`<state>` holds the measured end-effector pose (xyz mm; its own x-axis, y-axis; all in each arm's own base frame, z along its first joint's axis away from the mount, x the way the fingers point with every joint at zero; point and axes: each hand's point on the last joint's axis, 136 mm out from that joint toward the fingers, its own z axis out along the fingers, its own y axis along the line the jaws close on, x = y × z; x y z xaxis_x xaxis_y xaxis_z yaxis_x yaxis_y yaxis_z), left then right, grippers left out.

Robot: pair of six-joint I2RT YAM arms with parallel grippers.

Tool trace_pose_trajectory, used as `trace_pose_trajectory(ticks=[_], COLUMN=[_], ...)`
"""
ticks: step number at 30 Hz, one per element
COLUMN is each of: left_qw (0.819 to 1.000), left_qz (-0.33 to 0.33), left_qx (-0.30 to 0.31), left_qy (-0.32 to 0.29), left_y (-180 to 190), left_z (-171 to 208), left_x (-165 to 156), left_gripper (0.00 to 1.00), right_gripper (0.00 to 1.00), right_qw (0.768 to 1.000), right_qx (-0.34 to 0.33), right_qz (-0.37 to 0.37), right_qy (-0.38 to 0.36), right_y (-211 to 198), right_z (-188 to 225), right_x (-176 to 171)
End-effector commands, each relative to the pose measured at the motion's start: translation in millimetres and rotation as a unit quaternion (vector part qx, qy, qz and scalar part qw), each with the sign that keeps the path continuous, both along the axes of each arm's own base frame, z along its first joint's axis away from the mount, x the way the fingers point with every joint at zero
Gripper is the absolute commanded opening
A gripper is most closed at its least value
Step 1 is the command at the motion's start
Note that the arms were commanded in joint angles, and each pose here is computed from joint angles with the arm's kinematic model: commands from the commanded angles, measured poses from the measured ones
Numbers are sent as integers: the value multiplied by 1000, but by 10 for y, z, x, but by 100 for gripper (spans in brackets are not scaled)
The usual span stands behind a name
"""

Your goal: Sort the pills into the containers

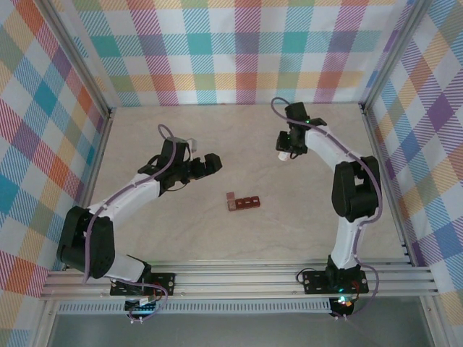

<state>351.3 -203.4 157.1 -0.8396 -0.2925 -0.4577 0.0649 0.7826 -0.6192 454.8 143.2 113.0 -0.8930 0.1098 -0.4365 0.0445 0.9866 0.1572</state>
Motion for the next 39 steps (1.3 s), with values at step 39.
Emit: trace_pose_trajectory(ticks=[39], left_qw=[999], left_qz=[-6], left_qx=[29], left_qy=[-13], left_y=[180], left_z=[169], left_x=[-369], left_gripper=[100], right_gripper=[30], right_qw=[984], right_qx=[-42], right_qz=[166], right_qy=[57], right_y=[1043], right_z=[-367], right_x=[-1319])
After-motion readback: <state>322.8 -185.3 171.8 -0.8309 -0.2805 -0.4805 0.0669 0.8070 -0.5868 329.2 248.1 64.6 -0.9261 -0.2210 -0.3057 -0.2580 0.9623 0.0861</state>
